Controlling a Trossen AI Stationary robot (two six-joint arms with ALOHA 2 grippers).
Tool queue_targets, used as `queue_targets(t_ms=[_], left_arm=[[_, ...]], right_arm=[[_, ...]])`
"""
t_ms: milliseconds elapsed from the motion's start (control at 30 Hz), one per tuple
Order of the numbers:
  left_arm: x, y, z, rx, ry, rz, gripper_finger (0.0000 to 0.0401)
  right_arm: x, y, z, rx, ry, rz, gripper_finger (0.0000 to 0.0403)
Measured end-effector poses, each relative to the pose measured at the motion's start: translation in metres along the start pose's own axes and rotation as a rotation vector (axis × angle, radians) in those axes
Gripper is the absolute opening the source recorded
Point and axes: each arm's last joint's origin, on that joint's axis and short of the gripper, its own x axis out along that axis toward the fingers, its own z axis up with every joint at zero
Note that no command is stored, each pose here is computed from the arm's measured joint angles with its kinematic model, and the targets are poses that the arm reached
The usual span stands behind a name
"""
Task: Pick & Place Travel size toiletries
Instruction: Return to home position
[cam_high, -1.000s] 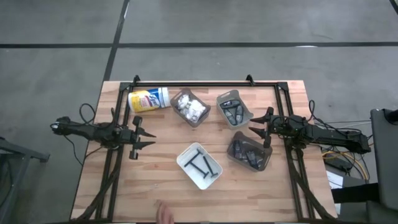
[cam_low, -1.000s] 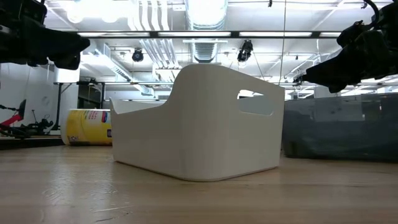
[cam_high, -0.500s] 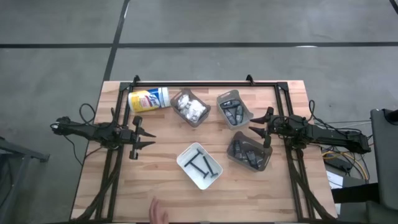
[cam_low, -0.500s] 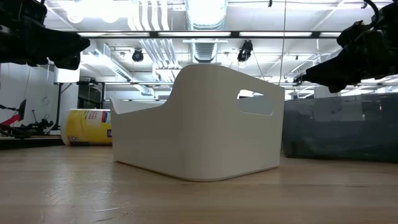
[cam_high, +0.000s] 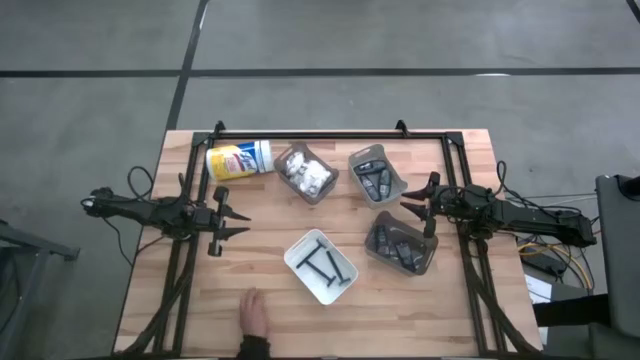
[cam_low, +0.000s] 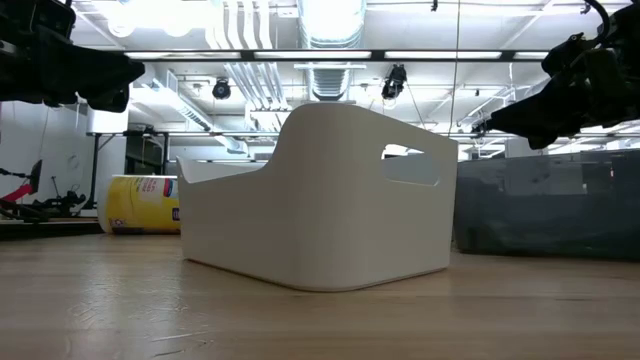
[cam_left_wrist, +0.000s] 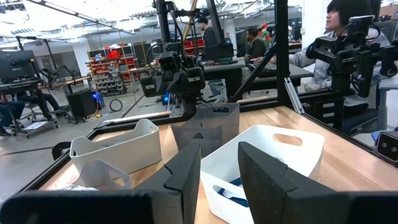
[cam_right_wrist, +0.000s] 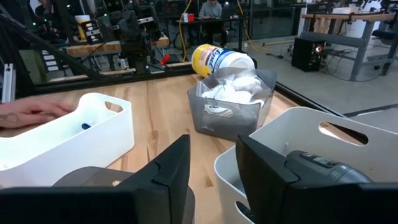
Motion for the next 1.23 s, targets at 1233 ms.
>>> queue_targets(t_ms=[1233], left_arm=[[-0.008,0.017,0.025,0.183,0.019,0.339,0.0114]], right_arm=[[0.000,0.000,0.000,-0.001,-0.002,0.000,0.0041]])
